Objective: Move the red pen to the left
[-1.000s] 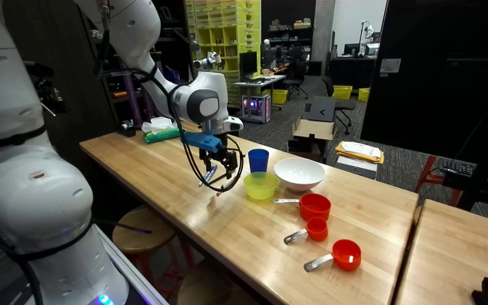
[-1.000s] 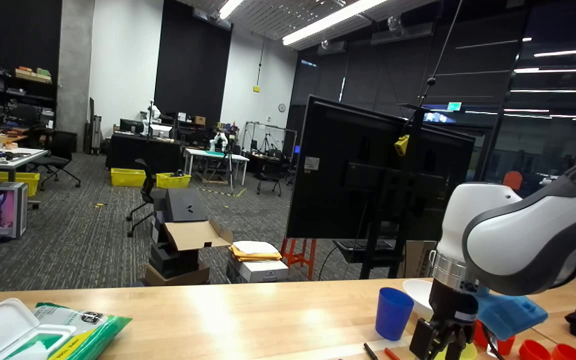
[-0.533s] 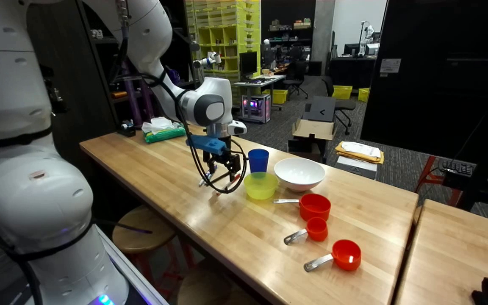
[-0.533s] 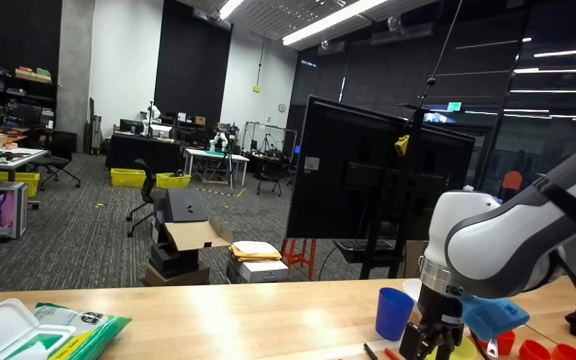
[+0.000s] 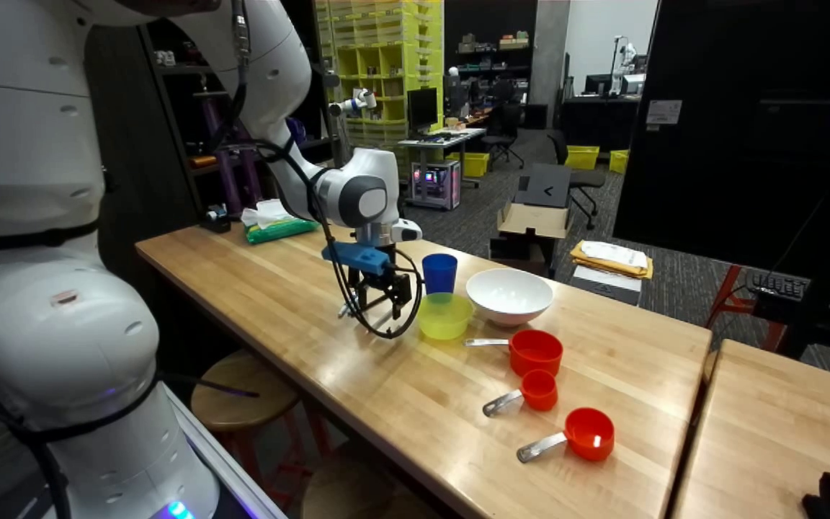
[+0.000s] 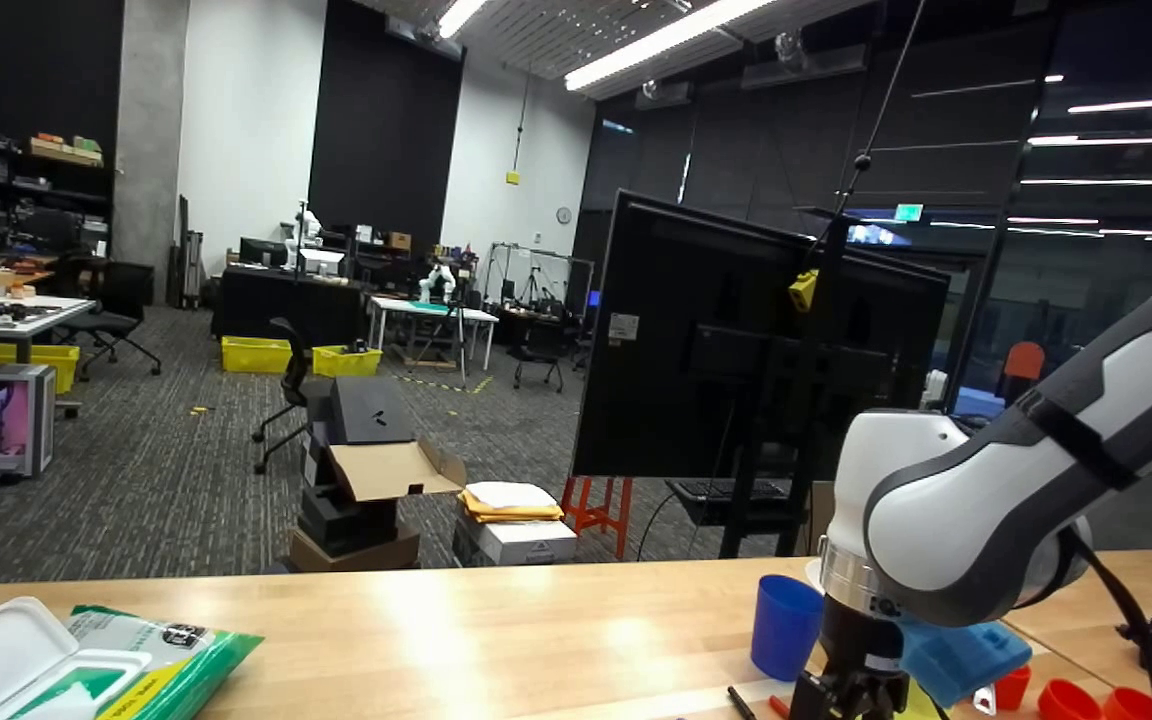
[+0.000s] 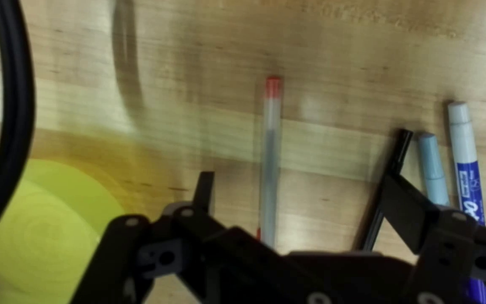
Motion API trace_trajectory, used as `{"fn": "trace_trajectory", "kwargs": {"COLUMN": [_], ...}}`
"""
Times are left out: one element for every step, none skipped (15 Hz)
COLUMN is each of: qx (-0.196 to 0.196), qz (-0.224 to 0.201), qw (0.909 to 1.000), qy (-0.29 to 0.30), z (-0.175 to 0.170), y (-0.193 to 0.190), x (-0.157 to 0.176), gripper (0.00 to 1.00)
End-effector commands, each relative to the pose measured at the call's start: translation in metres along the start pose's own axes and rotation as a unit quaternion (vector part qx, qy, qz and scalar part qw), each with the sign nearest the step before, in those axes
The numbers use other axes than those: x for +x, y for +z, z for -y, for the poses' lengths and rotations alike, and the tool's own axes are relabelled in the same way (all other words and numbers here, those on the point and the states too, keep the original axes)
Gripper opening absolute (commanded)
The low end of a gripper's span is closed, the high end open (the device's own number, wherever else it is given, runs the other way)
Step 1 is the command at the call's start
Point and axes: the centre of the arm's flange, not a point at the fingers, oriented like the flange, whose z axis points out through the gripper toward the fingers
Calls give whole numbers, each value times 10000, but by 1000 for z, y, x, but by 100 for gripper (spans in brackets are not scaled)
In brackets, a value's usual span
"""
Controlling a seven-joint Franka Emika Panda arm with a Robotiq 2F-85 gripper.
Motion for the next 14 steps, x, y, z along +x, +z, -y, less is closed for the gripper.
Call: {"fn": "trace_trajectory", "kwargs": {"qx": [-108,-123,-152,-174,-193,-225,-237,-251,-264,-256,-191,-186,-175,-162], "qz": [-47,-51,-58,-55,-39,-37,-17,-8,-8,0,46,39,44,50], "qw": [9999,9999,9998,9997,9997,9996,9996,9996,9995,9995,9996,9996,9996,9996], "qy": [-86,-104,-120,-133,-149,-158,-155,-153,-160,-162,-209,-220,-237,-247], "z": [5,5,4,4,3,2,1,0,-1,-1,-1,1,2,2], "y": [3,3,3,3,4,6,7,8,7,7,5,4,3,3], "x": [5,5,6,6,6,6,6,6,6,6,5,4,2,2], "gripper": [100,100,100,100,100,100,100,100,100,100,100,100,100,100]}}
